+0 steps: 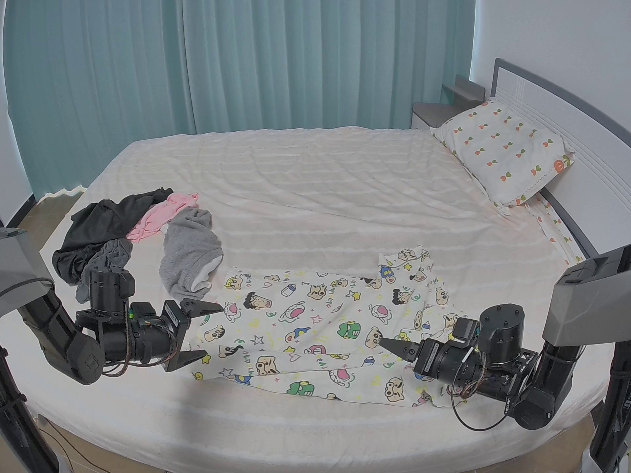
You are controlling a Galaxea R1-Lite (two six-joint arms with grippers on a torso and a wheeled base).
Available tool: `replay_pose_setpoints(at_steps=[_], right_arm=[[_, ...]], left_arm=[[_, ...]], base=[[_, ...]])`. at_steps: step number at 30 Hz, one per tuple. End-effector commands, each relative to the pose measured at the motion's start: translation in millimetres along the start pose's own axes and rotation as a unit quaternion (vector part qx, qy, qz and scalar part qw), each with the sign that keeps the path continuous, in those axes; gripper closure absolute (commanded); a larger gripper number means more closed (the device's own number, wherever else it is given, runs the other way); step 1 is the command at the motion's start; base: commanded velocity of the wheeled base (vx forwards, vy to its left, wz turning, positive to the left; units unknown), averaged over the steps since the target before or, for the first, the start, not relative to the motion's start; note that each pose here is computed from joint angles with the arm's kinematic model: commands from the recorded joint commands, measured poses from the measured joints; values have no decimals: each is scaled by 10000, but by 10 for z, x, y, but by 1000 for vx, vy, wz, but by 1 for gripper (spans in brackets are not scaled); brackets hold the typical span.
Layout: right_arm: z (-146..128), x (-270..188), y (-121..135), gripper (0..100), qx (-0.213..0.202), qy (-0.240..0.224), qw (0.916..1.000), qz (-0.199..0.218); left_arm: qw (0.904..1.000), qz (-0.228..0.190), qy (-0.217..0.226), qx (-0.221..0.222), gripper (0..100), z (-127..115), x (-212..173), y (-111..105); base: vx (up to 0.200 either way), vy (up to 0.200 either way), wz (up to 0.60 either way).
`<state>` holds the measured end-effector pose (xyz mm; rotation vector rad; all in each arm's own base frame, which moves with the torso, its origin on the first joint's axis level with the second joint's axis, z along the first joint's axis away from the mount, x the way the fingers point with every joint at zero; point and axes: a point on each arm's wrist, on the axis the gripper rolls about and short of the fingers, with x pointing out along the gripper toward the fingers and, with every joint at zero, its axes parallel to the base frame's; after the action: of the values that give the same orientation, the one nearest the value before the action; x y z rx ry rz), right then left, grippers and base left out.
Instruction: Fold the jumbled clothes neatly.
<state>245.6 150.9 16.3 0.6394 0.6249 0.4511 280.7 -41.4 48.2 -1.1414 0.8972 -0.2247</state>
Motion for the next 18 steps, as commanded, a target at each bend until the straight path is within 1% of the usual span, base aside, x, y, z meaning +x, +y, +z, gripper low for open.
replay_pose_setpoints(at_steps=[1, 2, 4, 5, 7, 8, 9, 10, 11, 12, 14, 18], right_arm=[[-1, -6, 2, 0, -12, 3, 10000, 2], [1, -4, -3, 0, -40, -2, 10000, -2], [3, -6, 0, 0, -56, -7, 10000, 3], [0, -6, 3, 0, -59, -2, 10000, 8], [0, -4, 2, 0, -60, -8, 10000, 13], [0, -4, 2, 0, -60, -8, 10000, 13], [0, -4, 2, 0, -67, -8, 10000, 13], [-3, -7, 0, 0, -67, -2, 10000, 8], [-3, -7, 0, 0, -67, -2, 10000, 8], [-3, -7, 0, 0, -67, -2, 10000, 8], [0, -4, 2, 0, -60, -8, 10000, 13], [-3, -2, -1, 0, -67, -2, 10000, 8]], left_arm=[[9992, 239, -115, 302, 0, -96, 41, 15], [9973, 480, -281, 482, 0, -184, 97, -1], [9948, 737, -343, 607, 0, -308, 193, 2], [9911, 1084, -337, 701, 0, -424, 316, 59], [9833, 1546, -371, 880, 0, -560, 526, 150], [9833, 1546, -371, 880, 0, -560, 526, 150], [9781, 1748, -496, 1012, 0, -618, 663, 181], [9720, 1910, -736, 1150, 0, -664, 759, 179], [9720, 1910, -736, 1150, 0, -664, 759, 179], [9688, 1989, -791, 1250, 0, -731, 805, 176], [9666, 2068, -687, 1349, 0, -820, 840, 194], [9558, 2377, -837, 1513, 0, -882, 840, 266]], base=[[0, 0, 0], [0, 0, 0], [0, 0, 0], [0, 0, 0], [0, 0, 0], [0, 0, 0], [0, 0, 0], [0, 0, 0], [0, 0, 0], [0, 0, 0], [0, 0, 0], [0, 0, 0]])
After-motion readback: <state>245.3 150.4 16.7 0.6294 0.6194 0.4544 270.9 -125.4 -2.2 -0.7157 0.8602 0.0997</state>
